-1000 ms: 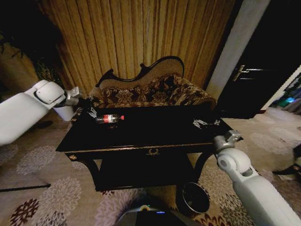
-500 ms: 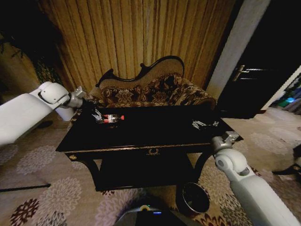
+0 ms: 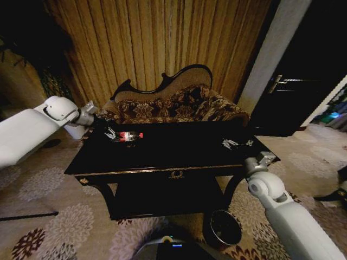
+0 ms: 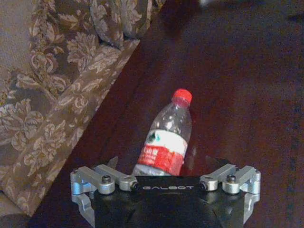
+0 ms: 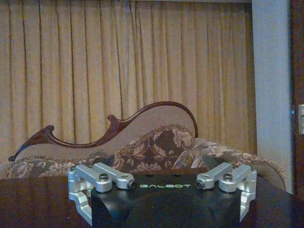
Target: Move to the front of the table and place the trash on the table into the trash bin.
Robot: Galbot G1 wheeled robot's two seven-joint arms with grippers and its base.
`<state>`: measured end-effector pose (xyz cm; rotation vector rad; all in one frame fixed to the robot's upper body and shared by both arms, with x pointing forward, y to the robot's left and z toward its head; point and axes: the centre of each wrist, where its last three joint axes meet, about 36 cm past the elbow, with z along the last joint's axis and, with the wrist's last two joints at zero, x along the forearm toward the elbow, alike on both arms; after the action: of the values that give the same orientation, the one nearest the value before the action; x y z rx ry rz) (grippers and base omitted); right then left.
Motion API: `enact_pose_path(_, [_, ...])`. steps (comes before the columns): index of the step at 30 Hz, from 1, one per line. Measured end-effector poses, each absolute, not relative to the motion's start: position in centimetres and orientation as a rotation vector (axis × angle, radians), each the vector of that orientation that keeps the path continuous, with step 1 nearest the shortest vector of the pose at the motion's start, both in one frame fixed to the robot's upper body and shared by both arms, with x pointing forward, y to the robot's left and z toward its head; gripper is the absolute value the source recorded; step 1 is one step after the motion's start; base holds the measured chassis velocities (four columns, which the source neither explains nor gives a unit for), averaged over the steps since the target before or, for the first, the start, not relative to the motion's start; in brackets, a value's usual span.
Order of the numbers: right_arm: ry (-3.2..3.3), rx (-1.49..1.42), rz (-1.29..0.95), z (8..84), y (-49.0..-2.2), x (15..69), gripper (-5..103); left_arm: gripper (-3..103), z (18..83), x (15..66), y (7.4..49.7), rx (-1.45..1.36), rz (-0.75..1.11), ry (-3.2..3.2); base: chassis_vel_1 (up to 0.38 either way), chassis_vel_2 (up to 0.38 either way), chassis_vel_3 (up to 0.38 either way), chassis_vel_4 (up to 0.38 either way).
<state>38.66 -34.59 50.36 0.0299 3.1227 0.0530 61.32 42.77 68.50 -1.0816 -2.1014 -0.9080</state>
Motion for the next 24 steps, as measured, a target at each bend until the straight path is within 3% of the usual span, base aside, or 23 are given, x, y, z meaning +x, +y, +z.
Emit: enact_pose_path(24, [3.114,0.045,0.043,50.5,-34.9,38.4,100,100,66.4,61.2,45.6,-1.098,-0.852,-2.129,0.0,0.0,0.0,0.0])
